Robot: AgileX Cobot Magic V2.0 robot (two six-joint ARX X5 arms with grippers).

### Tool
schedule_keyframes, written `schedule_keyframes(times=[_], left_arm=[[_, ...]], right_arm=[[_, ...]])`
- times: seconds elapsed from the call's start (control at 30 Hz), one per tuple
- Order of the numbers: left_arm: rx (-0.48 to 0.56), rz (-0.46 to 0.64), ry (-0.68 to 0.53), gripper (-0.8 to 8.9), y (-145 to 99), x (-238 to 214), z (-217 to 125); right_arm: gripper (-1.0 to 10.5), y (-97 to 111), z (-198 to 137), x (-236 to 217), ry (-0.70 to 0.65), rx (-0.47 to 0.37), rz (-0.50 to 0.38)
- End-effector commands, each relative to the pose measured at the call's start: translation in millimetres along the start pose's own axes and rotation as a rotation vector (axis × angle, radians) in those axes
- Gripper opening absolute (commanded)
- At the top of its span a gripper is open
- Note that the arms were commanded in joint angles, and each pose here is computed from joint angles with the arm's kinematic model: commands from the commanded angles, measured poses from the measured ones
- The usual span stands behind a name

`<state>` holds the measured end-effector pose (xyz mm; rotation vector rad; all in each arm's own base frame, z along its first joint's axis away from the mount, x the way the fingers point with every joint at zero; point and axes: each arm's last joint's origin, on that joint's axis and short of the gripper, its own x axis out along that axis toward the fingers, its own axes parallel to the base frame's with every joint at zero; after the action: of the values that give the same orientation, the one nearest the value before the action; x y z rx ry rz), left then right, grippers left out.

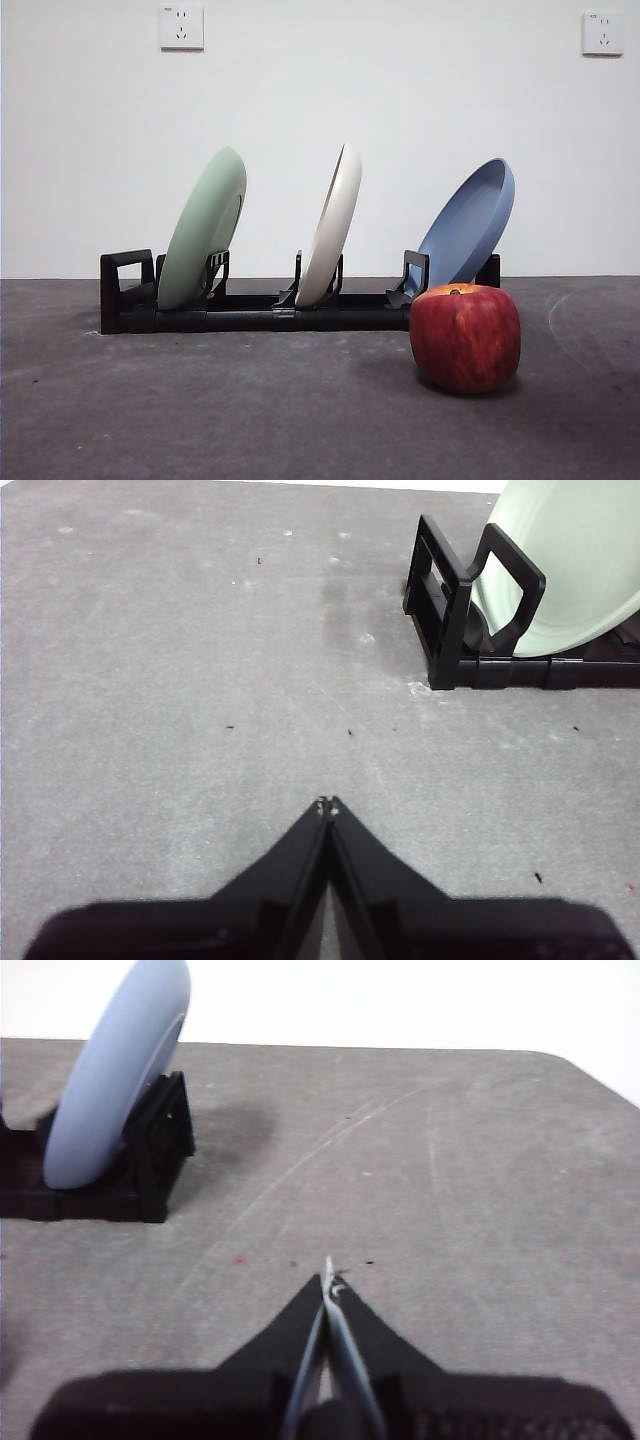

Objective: Take the green plate from the plate rack,put the plate on the table,take the apple from the table,put the apple in the plate

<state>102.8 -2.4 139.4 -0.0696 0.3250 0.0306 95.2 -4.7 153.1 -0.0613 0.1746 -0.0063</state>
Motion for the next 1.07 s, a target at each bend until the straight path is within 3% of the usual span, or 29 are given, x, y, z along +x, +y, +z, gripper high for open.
schedule_keyframes(times=[0.03,0.17,0.23,0.33,0.4,0.5,0.63,0.77,0.93,1.07], left_arm=[[0.002,-0.007,0.0,-0.03,0.1,0.8,-1.6],[-0.107,-0.06,-0.029,-0.04,-1.6,0.6,1.8],[-0.115,-0.107,-0.022,-0.04,-2.9,0.5,1.7],[-0.179,-0.231,0.001,-0.04,-6.9,-1.9,7.7],[-0.186,-0.339,-0.008,-0.05,-11.0,-8.0,25.4],[-0.176,-0.418,-0.031,-0.05,-16.0,-22.9,69.4],[-0.164,-0.476,-0.046,-0.05,-22.8,-40.6,142.4],[-0.16,-0.621,0.049,-0.04,-32.6,-45.6,211.6],[-0.099,-0.698,0.16,-0.04,-41.0,-35.2,259.4],[-0.058,-0.705,0.223,0.0,-47.0,-18.2,285.1]], right_arm=[[0.0,0.7,-2.1,1.0,-0.001,0.155,0.022],[0.0,1.3,-1.6,0.8,0.005,0.482,0.042],[0.0,1.8,-1.1,0.5,0.011,0.532,0.059],[-0.1,5.2,4.4,-1.6,0.034,0.587,0.188],[-0.1,6.9,15.0,-4.0,0.049,0.576,0.272],[-0.1,5.9,46.9,-6.8,0.048,0.517,0.313],[-0.1,3.3,114.8,-0.1,0.065,0.424,0.412],[-0.1,0.9,189.9,15.5,0.083,0.408,0.566],[0.0,2.2,238.1,29.8,0.127,0.397,0.756],[0.6,9.6,257.8,41.4,0.188,0.358,0.805]])
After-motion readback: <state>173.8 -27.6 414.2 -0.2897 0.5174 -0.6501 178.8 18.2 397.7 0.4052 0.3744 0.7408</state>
